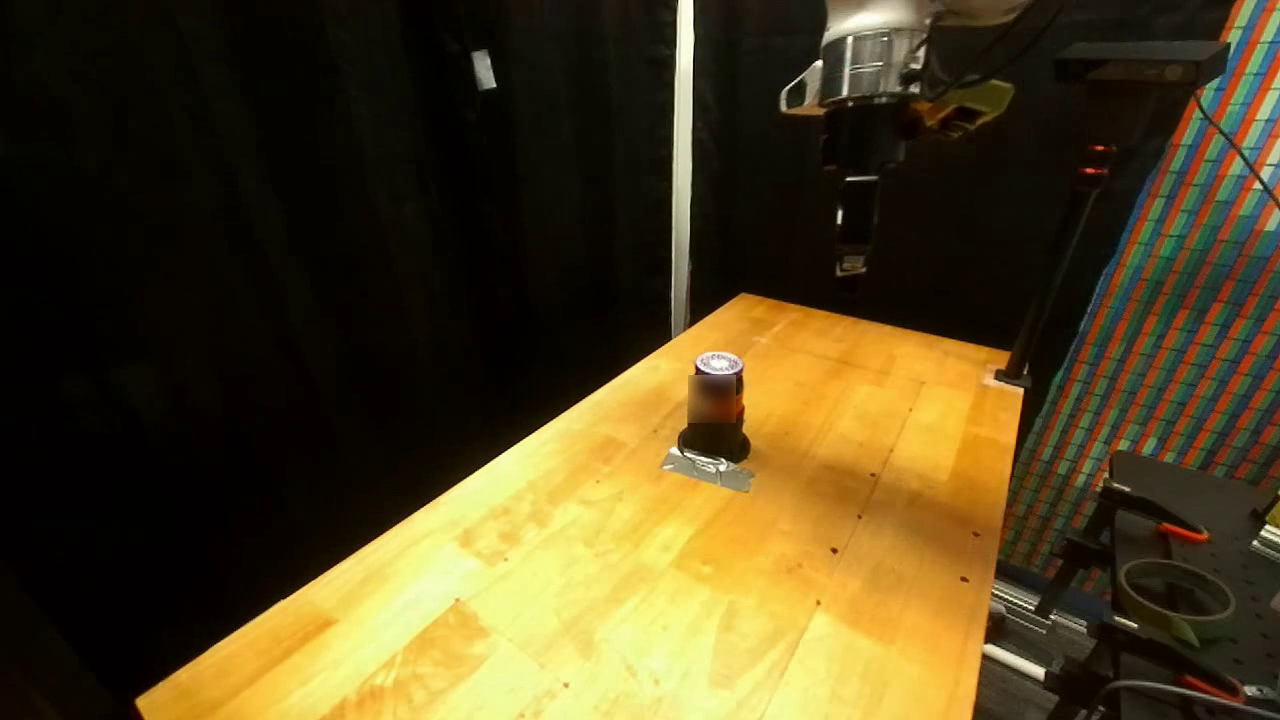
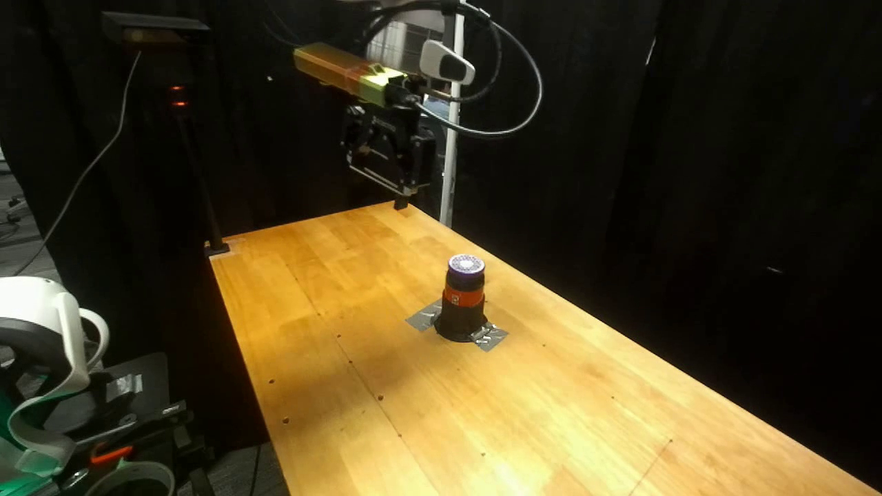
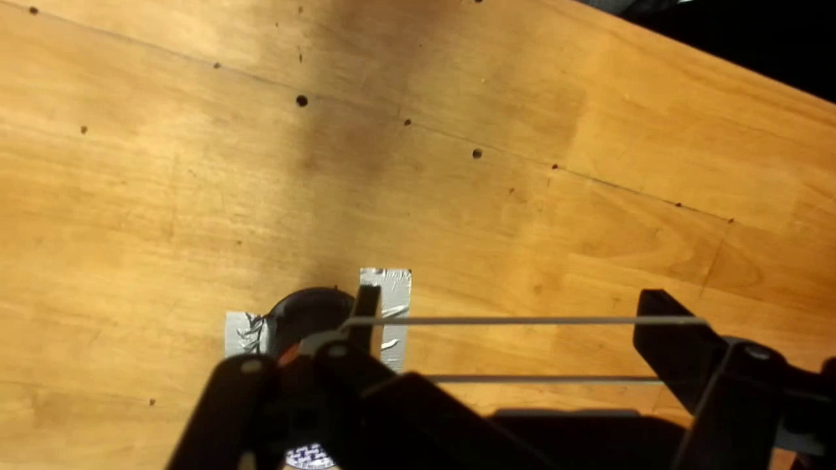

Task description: Place the rubber band over the brown cup

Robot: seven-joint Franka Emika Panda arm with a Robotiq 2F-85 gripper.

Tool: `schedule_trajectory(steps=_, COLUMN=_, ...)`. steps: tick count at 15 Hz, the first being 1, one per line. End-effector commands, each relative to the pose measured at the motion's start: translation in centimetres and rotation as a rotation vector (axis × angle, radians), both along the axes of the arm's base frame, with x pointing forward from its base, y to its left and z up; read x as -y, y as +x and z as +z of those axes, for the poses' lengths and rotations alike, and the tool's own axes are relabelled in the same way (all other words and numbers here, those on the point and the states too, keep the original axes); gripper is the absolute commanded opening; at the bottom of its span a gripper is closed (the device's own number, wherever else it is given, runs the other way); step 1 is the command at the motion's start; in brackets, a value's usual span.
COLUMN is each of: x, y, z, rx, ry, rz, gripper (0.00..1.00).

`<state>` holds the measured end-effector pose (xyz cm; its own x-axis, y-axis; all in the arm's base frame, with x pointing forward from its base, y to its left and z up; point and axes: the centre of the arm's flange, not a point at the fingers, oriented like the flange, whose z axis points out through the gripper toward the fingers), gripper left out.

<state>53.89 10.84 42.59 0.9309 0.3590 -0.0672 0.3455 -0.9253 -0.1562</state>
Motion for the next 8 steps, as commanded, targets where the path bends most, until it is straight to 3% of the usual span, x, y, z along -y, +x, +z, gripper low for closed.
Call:
schedule_trajectory(steps=1, x=-1.3, y=7.2, z=-1.4, rx=0.024, ry=-0.035, rz=0.029, gripper=1.0)
schedule_trajectory(steps=8, x=-0.9, y=15.4, z=-6.8, rx=0.015, ry=-0.038, rz=0.084, gripper=1.0)
